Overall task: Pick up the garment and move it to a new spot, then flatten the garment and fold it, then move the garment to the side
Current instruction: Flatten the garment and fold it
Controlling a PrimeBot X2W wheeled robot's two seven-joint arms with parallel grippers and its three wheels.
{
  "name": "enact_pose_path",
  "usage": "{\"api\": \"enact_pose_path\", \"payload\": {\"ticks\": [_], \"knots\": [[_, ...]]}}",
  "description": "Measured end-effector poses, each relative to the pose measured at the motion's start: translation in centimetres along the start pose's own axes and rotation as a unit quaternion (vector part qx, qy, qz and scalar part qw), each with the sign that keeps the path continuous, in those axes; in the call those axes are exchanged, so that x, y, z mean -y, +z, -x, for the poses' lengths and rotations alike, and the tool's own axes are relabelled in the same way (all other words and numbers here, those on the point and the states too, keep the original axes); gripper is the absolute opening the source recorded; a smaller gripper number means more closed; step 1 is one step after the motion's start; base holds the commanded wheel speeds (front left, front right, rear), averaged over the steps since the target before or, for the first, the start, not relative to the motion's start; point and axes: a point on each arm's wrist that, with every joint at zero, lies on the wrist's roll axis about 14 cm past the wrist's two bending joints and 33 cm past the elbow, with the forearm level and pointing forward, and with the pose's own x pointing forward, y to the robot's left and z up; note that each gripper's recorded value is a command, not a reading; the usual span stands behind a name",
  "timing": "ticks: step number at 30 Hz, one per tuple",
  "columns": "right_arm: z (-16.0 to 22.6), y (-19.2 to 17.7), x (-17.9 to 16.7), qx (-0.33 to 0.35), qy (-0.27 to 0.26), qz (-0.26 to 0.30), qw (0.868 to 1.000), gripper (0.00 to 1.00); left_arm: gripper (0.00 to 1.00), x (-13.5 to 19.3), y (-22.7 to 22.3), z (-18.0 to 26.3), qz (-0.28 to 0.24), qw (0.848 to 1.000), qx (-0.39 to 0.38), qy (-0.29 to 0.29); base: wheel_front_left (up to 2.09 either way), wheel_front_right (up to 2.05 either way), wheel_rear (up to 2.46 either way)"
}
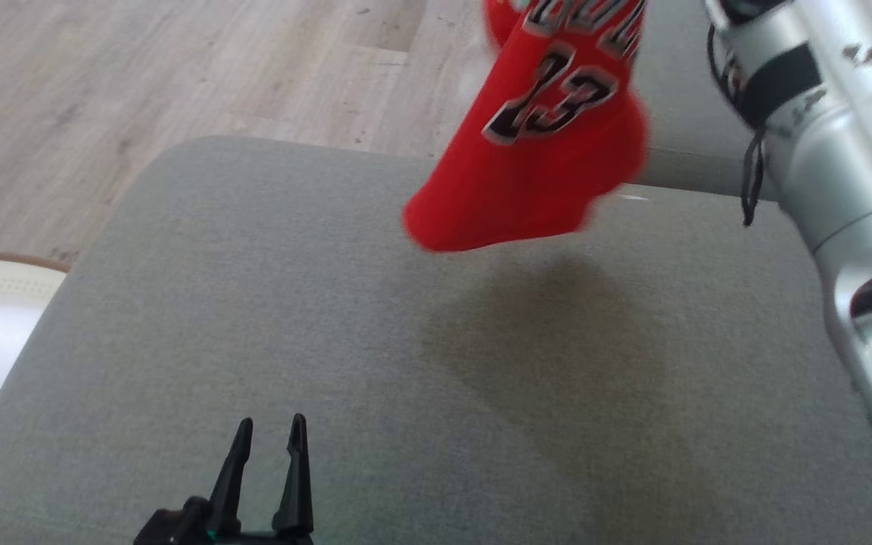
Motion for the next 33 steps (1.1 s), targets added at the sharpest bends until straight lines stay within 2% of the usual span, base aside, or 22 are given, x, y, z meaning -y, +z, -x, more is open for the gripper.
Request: {"api": "enact_pose_path", "payload": {"ticks": [4, 9, 16, 20, 23, 26, 29, 32, 33], "knots": [[1.8, -0.9, 6.0, 0.004, -0.082, -0.024, 0.996, 0.00, 1.00, 0.5, -0.1, -0.5, 0.002, 1.000, -0.004, -0.009, 0.00, 0.00, 0.00], [5.7, -3.4, 14.2, -0.002, -0.180, -0.044, 0.983, 0.00, 1.00, 1.0, -0.7, -1.4, 0.000, 1.000, -0.018, -0.019, 0.00, 0.00, 0.00], [14.1, -7.8, 24.3, 0.002, -0.313, -0.075, 0.947, 0.00, 1.00, 1.5, -1.6, -2.6, -0.003, 0.999, -0.037, -0.032, 0.00, 0.00, 0.00], [20.1, -9.2, 28.9, 0.014, -0.385, -0.090, 0.918, 0.00, 1.00, 1.8, -2.0, -3.4, -0.010, 0.998, -0.045, -0.042, 0.00, 0.00, 0.00], [24.0, -9.1, 31.5, 0.028, -0.429, -0.093, 0.898, 0.00, 1.00, 2.4, -2.2, -4.2, -0.013, 0.997, -0.049, -0.054, 0.00, 0.00, 0.00], [26.7, -8.9, 33.0, 0.037, -0.457, -0.093, 0.884, 0.00, 1.00, 2.7, -2.5, -4.7, -0.014, 0.997, -0.054, -0.061, 0.00, 0.00, 0.00], [28.8, -9.0, 34.1, 0.031, -0.476, -0.081, 0.875, 0.00, 1.00, 3.3, -3.0, -5.1, -0.016, 0.995, -0.063, -0.073, 0.00, 0.00, 0.00], [30.2, -8.4, 34.8, 0.015, -0.484, -0.047, 0.874, 0.00, 1.00, 3.8, -3.1, -5.8, -0.017, 0.995, -0.063, -0.082, 0.00, 0.00, 0.00], [30.5, -8.2, 35.0, 0.011, -0.486, -0.039, 0.873, 0.18, 1.00, 3.9, -3.1, -6.0, -0.018, 0.994, -0.063, -0.084, 0.00, 0.00, 0.00]]}}
